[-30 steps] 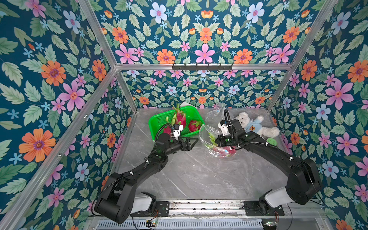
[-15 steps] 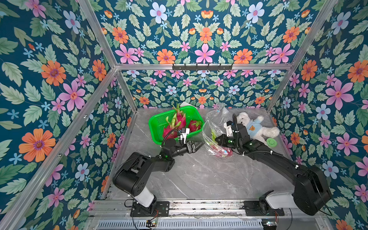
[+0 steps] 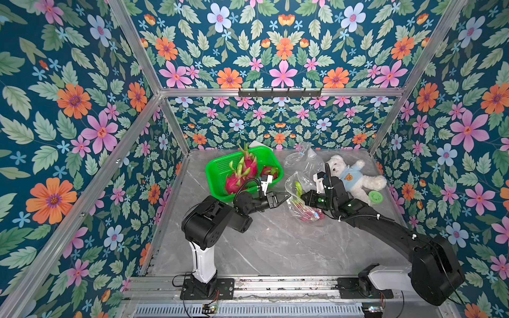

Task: Open the zip-top bag and take out the dragon fruit
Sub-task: Pick up the dragon fruit from the zipper food storage bag.

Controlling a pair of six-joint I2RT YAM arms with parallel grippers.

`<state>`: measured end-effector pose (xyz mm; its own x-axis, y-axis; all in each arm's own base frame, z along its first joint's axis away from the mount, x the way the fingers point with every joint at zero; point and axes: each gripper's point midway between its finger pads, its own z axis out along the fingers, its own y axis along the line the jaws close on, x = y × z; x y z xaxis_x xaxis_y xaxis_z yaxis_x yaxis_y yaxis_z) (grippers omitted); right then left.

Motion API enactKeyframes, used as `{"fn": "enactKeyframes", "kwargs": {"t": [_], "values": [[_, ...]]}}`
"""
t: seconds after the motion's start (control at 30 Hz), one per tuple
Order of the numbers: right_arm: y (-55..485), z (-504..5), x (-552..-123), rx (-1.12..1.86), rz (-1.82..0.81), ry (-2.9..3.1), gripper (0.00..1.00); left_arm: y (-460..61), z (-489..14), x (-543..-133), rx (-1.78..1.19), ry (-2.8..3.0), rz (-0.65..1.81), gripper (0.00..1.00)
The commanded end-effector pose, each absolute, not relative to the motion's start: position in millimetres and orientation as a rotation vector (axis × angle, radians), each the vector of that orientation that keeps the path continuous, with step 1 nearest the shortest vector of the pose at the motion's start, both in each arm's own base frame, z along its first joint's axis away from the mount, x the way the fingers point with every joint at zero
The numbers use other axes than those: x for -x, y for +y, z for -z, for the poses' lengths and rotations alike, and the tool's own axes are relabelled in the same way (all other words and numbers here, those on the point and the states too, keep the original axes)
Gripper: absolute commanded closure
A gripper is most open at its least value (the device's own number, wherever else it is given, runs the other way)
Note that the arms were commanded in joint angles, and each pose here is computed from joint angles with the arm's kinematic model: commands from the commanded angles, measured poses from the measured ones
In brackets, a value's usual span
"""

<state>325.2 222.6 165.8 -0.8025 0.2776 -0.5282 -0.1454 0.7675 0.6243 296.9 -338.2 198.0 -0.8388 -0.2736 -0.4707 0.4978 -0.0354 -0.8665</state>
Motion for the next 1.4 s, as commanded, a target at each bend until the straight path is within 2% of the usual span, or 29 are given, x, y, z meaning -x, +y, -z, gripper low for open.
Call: {"fn": "enactKeyframes", "kwargs": {"t": [0.0, 0.13, 0.27, 0.37, 0.43, 0.8, 0.93, 1.1, 1.37], "values": [[226.9, -176.9, -327.5, -0.047, -0.916, 2.291, 1.0, -337.5, -213.4, -294.2, -0.283, 1.645, 1.927, 1.0], [228.4, -174.0, -318.0, 0.03, -0.92, 2.308, 1.0, -341.0, -209.0, -300.2, -0.288, 1.67, 1.897, 1.0], [225.0, -173.5, -304.9, 0.156, -0.877, 2.324, 0.73, -344.4, -207.0, -303.5, -0.302, 1.688, 1.88, 1.0], [220.4, -170.2, -297.2, 0.227, -0.831, 2.34, 0.6, -346.0, -203.4, -304.9, -0.306, 1.707, 1.872, 1.0], [219.4, -168.0, -290.8, 0.28, -0.817, 2.353, 0.56, -346.8, -202.8, -305.3, -0.308, 1.713, 1.873, 1.0], [215.1, -142.8, -296.9, 0.36, -0.711, 2.369, 0.52, -353.7, -207.0, -301.5, -0.331, 1.711, 1.903, 1.0], [216.9, -140.4, -310.1, 0.396, -0.614, 2.351, 0.42, -357.1, -209.5, -297.8, -0.345, 1.707, 1.916, 1.0], [218.8, -142.9, -328.6, 0.427, -0.489, 2.313, 0.42, -361.4, -212.9, -292.9, -0.367, 1.702, 1.931, 1.0], [247.6, -131.0, -333.2, 0.524, -0.508, 2.316, 0.42, -362.5, -214.8, -292.9, -0.372, 1.698, 1.936, 1.0]]}}
